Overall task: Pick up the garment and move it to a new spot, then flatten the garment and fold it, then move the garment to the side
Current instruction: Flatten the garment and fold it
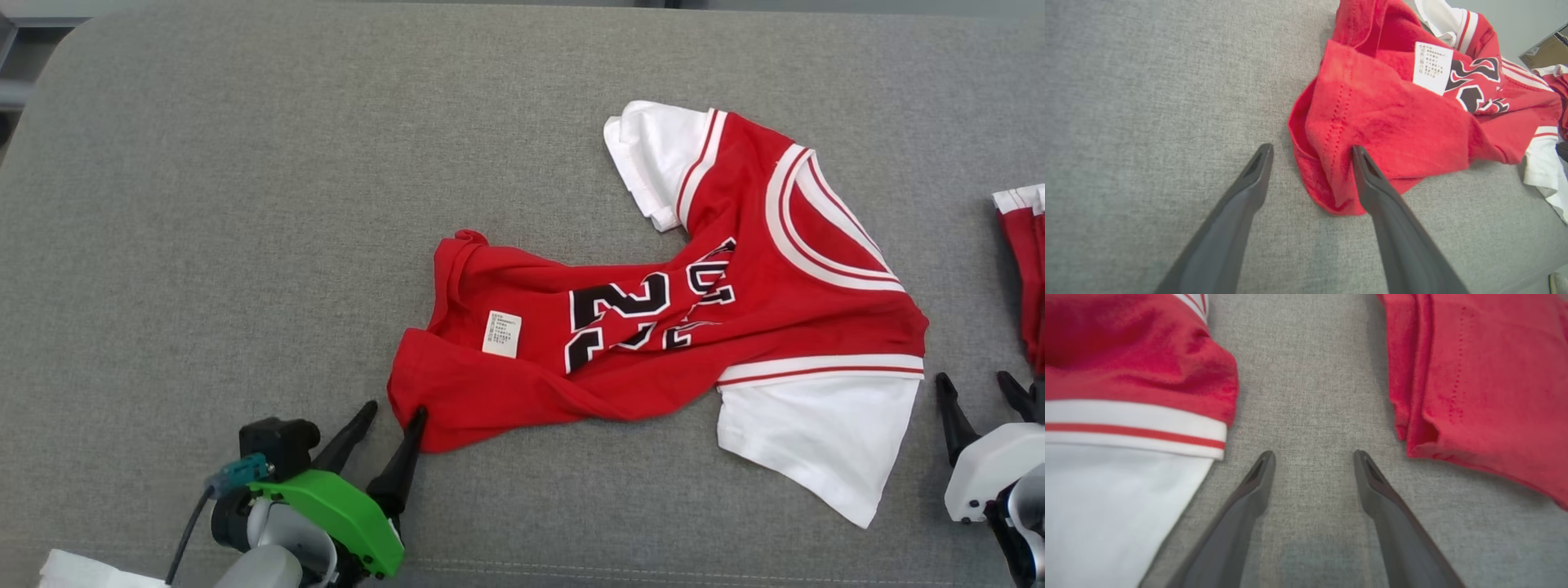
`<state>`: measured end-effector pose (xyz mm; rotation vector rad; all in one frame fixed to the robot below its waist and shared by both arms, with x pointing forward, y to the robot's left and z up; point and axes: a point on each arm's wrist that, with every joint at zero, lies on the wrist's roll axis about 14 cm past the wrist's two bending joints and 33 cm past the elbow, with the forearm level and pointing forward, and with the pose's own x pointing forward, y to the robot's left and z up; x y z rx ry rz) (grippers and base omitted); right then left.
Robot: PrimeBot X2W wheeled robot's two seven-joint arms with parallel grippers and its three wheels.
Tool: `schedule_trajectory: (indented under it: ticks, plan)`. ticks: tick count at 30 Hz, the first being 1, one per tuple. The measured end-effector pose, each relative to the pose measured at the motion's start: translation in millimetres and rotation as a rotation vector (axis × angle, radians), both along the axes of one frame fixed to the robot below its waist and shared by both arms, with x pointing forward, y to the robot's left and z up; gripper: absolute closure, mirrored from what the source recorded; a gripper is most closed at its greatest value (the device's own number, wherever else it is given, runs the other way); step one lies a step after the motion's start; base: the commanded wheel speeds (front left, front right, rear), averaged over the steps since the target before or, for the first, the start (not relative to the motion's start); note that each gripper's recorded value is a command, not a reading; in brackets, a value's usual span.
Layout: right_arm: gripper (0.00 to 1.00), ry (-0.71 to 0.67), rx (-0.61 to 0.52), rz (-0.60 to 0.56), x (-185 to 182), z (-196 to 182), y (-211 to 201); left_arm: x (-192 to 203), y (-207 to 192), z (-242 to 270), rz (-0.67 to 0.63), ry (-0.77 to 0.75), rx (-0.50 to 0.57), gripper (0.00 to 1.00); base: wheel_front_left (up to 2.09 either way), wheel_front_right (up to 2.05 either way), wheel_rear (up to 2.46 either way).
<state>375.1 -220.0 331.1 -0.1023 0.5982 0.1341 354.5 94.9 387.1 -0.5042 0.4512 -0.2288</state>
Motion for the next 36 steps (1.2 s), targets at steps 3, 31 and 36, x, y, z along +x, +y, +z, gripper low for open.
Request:
schedule_trajectory:
  ticks: [3, 31, 36]
  plan:
    - [0.00, -0.001, 0.006, -0.001, -3, 1, 2, 7, 1, 13, -0.030, -0.029, 0.003, 0.00, 0.00, 0.00, 0.00]
    - [0.00, -0.003, 0.039, -0.045, -13, 2, 1, 41, -23, 22, -0.222, 0.071, -0.012, 0.29, 0.00, 0.00, 0.00]
    - [0.00, -0.002, 0.042, -0.047, -13, 1, 1, 39, -26, 25, -0.236, 0.069, -0.014, 0.37, 0.00, 0.00, 0.00]
